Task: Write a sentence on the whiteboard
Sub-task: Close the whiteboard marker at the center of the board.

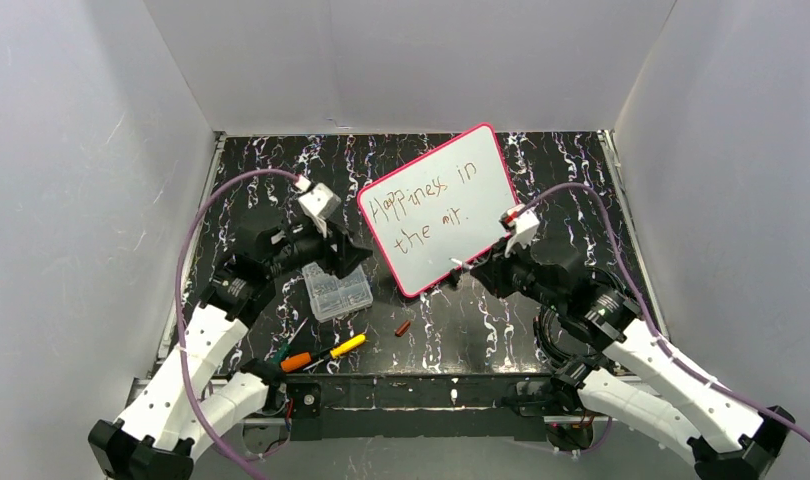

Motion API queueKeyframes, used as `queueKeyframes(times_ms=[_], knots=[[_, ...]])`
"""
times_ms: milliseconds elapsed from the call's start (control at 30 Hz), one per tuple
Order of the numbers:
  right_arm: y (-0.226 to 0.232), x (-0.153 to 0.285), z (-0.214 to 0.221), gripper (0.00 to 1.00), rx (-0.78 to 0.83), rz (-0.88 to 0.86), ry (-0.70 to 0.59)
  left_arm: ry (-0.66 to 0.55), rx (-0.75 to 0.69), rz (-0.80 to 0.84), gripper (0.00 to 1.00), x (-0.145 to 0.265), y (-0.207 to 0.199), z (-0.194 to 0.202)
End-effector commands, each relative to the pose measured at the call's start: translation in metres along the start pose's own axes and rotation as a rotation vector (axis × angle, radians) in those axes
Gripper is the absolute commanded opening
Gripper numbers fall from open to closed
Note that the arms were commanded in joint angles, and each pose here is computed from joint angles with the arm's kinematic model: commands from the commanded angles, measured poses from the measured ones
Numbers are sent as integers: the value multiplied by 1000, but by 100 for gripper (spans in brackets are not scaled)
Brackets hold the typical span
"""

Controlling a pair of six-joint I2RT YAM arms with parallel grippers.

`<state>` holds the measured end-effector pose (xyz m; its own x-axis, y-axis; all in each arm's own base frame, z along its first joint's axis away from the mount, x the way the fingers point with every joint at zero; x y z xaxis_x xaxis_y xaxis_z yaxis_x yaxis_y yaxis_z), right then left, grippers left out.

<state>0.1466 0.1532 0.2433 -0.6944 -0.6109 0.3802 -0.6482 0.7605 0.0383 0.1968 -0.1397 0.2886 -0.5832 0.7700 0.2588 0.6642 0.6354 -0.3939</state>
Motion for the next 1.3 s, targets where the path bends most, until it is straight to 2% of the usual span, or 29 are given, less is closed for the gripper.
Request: queueKeyframes(times_ms=[0,200,400,500,800,1133,1267], knots=[[25,3,-5,1,-17,-236,70,84,-22,119,59,0,-24,26],[36,0,5,1,-61,-332,139,255,43,201,59,-7,-52,75],[33,0,16,1,-98,-294,128,384,68,66,58,-20,-57,115],[30,1,22,1,-120,-249,137,415,100,-15,57,-30,-51,137],[28,7,43,1,-191,-205,179,489,53,-105,57,-60,-44,179],[25,10,52,1,-219,-166,203,563,-34,-216,52,-75,-40,207],[26,9,52,1,-220,-177,210,565,-43,-296,46,-80,-35,213]])
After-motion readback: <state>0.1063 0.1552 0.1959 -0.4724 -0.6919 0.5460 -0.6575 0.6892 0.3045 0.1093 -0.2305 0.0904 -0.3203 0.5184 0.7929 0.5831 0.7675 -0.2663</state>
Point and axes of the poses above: each gripper's point midway between its finger pads, its own x axis back along the fingers, its own y axis along the line the jaws close on, z = x × y, the point moved 7 cm from there along x, back along the fingers, and after that the axes turned 13 degrees about x, right-handed, at the moved point
